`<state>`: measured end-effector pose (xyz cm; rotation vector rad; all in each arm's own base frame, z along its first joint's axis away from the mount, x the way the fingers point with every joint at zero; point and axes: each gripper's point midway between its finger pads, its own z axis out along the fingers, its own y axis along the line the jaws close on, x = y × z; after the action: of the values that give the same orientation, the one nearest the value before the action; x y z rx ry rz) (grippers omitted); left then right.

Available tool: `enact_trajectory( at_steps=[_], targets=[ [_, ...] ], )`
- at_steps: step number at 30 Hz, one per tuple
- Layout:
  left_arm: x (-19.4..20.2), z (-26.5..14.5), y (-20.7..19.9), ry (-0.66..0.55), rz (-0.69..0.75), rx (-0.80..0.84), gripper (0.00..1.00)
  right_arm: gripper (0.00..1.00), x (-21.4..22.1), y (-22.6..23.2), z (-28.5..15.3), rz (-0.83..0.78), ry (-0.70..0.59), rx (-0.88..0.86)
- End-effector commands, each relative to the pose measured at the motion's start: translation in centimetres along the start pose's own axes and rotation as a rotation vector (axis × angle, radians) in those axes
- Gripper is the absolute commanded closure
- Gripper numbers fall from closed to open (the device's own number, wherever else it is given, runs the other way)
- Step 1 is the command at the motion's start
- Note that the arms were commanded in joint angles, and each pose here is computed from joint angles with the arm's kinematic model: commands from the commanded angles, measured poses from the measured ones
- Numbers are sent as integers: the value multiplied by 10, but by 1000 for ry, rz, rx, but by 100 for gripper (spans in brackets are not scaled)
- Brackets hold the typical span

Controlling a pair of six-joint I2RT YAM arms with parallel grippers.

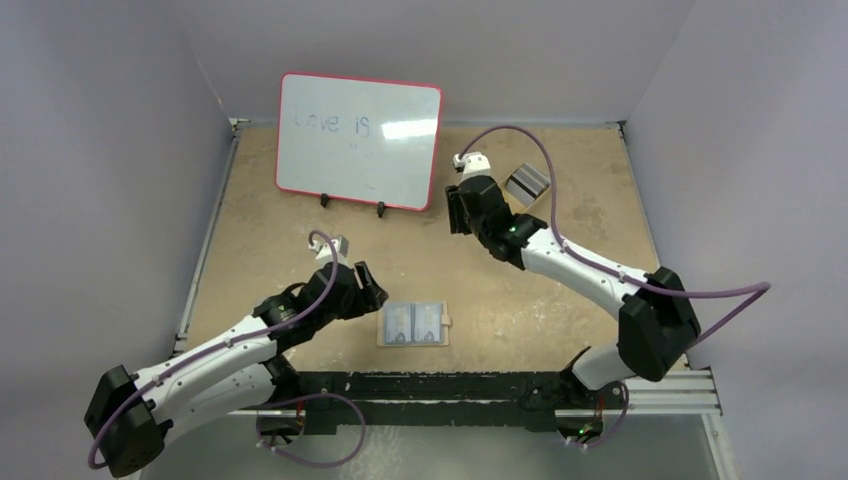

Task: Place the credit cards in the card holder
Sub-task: Pick up the credit card from the storage box.

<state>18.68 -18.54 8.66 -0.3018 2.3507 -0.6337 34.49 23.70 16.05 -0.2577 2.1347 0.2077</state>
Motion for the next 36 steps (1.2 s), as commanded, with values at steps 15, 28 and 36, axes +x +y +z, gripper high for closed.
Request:
enact_trajectory(
  at_steps=[15, 28, 36],
  targets=[
    [-11, -16, -16, -16, 40, 73, 40, 42, -27, -184, 83, -322, 178, 553],
    [-12, -17, -20, -17, 41, 87, 40, 37, -25, -224, 110, -415, 269, 578],
    [-12, -18, -20, -13, 41, 82, 40, 35, -15, -237, 123, -445, 301, 593]
  ],
)
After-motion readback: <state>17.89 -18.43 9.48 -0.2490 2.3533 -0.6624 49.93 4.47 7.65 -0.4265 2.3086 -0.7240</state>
